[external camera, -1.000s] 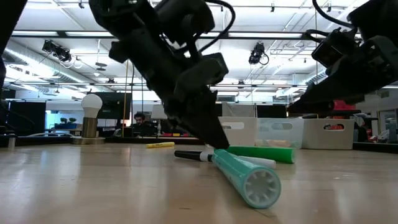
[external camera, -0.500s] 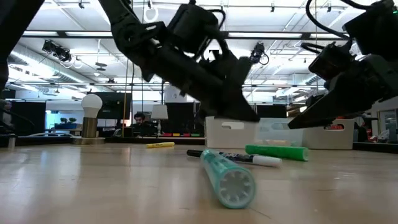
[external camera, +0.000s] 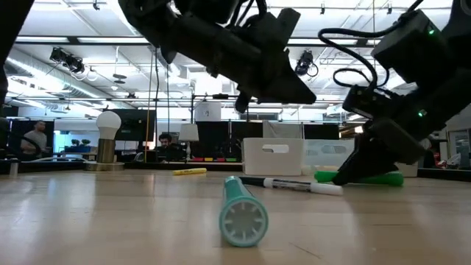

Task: Pick & Place Markers
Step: Put the green highlighter pen into the transparent bin

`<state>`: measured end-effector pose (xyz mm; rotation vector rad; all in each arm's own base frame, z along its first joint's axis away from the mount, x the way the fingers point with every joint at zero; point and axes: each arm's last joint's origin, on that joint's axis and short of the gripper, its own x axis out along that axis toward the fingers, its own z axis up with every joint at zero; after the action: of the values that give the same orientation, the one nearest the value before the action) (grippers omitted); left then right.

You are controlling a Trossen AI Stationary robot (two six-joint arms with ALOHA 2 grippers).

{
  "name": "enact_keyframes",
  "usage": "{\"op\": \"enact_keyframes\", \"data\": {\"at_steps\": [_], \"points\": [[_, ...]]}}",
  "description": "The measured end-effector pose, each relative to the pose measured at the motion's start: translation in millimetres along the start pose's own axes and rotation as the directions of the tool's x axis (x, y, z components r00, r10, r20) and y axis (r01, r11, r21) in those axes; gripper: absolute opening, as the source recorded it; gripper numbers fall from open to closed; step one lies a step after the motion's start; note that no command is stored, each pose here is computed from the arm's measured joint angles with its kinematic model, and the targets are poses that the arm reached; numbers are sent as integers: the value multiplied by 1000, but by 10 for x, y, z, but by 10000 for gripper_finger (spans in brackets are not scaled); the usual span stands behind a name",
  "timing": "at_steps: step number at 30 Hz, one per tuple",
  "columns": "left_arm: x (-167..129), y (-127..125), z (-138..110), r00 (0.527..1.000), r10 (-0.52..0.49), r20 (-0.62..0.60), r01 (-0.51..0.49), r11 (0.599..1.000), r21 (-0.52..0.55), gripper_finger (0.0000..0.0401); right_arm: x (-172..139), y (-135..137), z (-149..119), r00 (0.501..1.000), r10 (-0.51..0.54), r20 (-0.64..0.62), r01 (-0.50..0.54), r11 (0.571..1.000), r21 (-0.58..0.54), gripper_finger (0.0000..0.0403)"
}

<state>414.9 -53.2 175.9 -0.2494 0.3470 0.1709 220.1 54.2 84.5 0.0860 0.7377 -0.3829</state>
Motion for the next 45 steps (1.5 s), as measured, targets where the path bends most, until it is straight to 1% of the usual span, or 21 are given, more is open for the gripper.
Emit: {"op": "enact_keyframes", "data": {"at_steps": [2,5,9,11,12,15,17,19,21,23,26,28,31,34,38,41,42,45], "points": [[-24,-76,-45,1000,10,-8,-10,1000,13,8,2,-7,-18,999,-9,-31,10,999,47,233],[-62,-176,-103,999,45,-15,-45,999,28,11,-9,-34,-48,998,-25,-58,31,995,93,185],[-110,-252,-203,991,124,-50,-122,992,42,8,-20,-60,-78,996,-42,-84,51,993,108,102],[-127,-269,-241,986,156,-66,-153,987,44,8,-31,-61,-70,996,-36,-82,45,993,110,62],[-134,-270,-261,983,168,-80,-165,985,49,8,-46,-63,-60,996,-25,-81,34,994,107,49],[-145,-270,-291,976,195,-93,-191,980,48,12,-126,-67,29,997,11,-77,-4,996,87,49],[-145,-270,-291,976,198,-92,-194,980,49,13,-206,-104,133,995,12,-102,-4,997,74,49],[-145,-268,-290,976,199,-91,-195,980,48,13,-296,-161,379,998,-16,-69,24,993,119,49],[-146,-266,-288,974,210,-85,-206,977,49,13,-400,-289,599,994,-76,-78,87,985,147,49],[-145,-263,-285,972,223,-76,-220,974,50,13,-489,-461,810,986,-134,-102,150,975,166,49],[-144,-258,-280,970,235,-68,-232,971,50,14,-611,-786,1223,977,-204,-65,213,944,252,49],[-143,-257,-283,969,236,-68,-233,971,50,14,-631,-1041,1392,971,-222,-91,239,924,298,49],[-143,-259,-284,969,236,-68,-233,971,51,14,-592,-1439,1612,972,-207,-115,236,884,403,49],[-142,-258,-285,969,236,-68,-233,971,51,14,-433,-1764,1636,956,-223,-193,289,835,468,49],[-141,-257,-285,969,236,-68,-233,971,51,14,-140,-2062,1554,923,-242,-298,370,764,528,49],[-141,-259,-285,970,235,-67,-232,971,51,14,84,-2170,1477,904,-252,-345,412,730,546,49],[-140,-258,-284,970,236,-67,-233,971,51,14,142,-2194,1453,899,-258,-354,423,724,545,49],[-140,-258,-285,970,236,-67,-233,971,51,14,290,-2252,1416,880,-307,-363,468,696,545,49]]}}
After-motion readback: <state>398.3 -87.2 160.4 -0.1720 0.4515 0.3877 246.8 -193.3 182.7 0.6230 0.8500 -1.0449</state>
